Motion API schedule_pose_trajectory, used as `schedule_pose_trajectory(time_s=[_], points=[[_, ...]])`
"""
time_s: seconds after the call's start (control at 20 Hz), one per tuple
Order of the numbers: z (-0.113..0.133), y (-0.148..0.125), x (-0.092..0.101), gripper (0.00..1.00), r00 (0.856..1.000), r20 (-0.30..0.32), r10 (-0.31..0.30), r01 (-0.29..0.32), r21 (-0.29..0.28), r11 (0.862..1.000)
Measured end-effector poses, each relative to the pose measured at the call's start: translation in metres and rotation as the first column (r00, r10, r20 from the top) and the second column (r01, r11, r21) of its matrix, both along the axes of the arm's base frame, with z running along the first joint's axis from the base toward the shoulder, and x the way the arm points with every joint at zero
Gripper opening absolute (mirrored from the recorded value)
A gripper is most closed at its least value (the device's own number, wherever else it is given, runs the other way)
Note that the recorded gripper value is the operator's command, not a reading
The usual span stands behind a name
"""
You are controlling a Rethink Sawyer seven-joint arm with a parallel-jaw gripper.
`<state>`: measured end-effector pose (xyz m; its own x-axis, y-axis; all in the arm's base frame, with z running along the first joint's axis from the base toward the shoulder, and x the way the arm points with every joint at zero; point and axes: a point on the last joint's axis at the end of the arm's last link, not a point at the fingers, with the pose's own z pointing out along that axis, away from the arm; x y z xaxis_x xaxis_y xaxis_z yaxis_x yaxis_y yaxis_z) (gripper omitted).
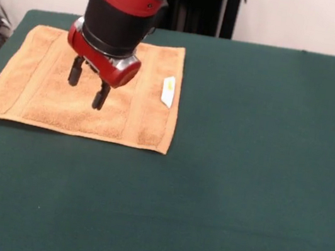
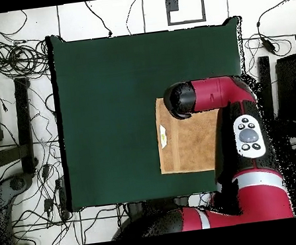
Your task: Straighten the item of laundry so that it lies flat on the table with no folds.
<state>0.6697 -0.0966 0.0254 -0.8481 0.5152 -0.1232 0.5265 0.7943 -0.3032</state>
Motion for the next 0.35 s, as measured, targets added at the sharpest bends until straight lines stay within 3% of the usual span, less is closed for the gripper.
schedule_pose_trajectory(time_s=[0.35], points=[[-0.0012,0.0019,-0.0016,1.00,1.000,-0.003,0.001,-0.001,0.005,1.000]])
